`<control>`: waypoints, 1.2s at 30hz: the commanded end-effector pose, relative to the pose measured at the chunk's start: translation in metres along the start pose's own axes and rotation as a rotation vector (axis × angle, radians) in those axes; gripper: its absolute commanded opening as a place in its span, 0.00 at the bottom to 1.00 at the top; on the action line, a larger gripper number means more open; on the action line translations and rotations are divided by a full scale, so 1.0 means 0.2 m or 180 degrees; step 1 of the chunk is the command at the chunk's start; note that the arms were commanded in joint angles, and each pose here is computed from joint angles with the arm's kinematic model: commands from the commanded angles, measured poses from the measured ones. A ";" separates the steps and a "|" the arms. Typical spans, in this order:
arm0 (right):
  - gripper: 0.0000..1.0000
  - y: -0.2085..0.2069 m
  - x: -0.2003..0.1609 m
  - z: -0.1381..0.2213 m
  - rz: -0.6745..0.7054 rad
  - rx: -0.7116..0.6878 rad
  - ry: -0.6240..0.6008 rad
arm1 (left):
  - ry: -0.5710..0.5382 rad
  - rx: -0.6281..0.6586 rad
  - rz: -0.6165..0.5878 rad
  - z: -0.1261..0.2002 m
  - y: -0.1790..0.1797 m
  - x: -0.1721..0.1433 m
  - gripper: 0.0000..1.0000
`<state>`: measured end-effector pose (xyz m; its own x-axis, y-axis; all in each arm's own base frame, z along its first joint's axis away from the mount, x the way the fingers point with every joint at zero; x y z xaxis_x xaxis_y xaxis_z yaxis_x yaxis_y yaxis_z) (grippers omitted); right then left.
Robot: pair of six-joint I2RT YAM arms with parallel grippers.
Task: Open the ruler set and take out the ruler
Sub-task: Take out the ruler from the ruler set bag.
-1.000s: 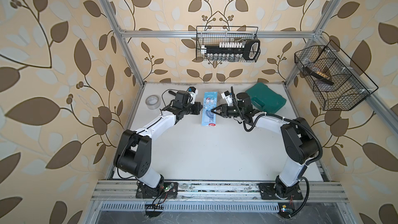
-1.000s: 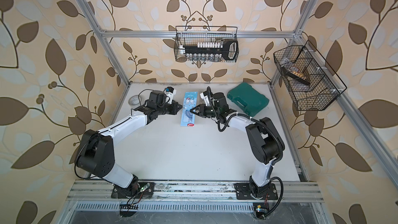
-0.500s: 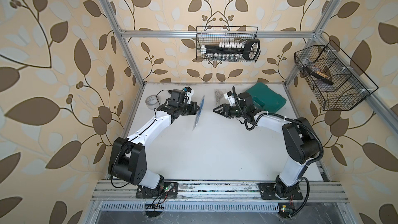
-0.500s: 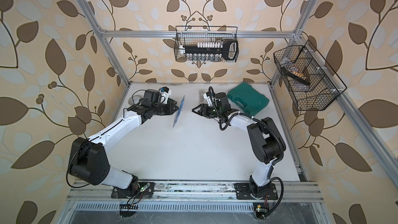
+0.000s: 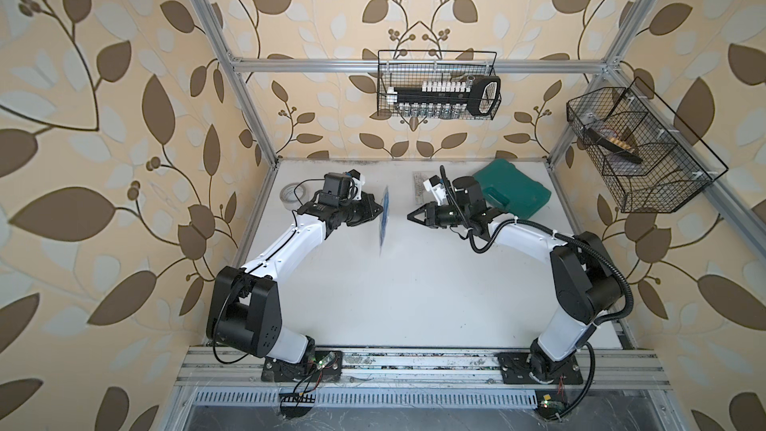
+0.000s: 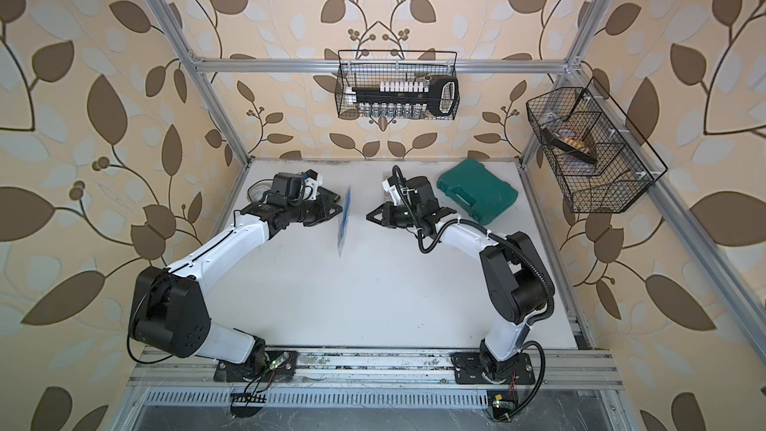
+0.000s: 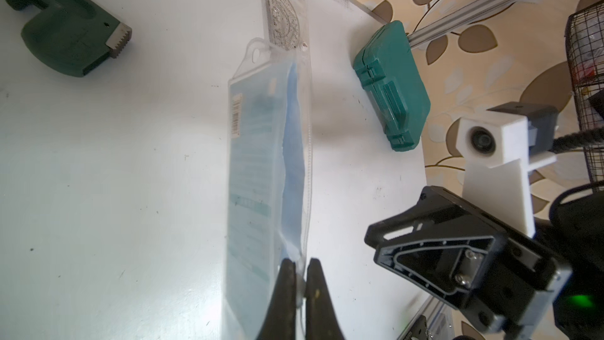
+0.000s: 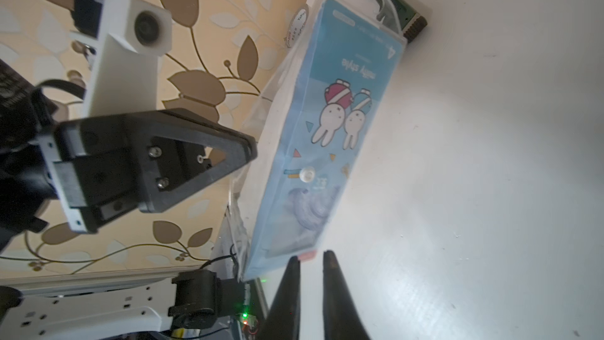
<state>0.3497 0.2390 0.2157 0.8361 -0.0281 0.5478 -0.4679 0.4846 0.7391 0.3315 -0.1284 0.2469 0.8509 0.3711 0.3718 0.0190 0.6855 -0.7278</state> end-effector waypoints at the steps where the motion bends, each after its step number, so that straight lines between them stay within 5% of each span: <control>1: 0.07 0.14 0.07 0.01 0.0166 0.0166 -0.0046 | -0.0078 -0.0249 0.0043 0.00 -0.04 0.02 0.00; 4: 0.00 0.19 0.08 -0.03 0.0194 0.0199 -0.0027 | -0.0117 -0.0283 0.0052 0.01 -0.04 0.02 0.00; 36: 0.00 0.15 0.06 -0.26 0.0035 -0.0373 0.0420 | -0.0359 -0.0592 0.0018 0.08 -0.09 0.01 0.00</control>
<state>0.3593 0.2956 0.2316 0.8640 0.0581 0.5002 -0.4460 0.5496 0.7065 0.3282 -0.1299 0.2510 0.8122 0.4532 0.3674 0.0388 0.5864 -0.8091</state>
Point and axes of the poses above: each gripper's point midway between its finger pads, its own z axis back along the fingers, its own y axis along the line the jaws close on, x = y × z, the point moved 9 cm from there along z, back along the fingers, and after that the axes turned 6 degrees about z, right-handed, at the moved point
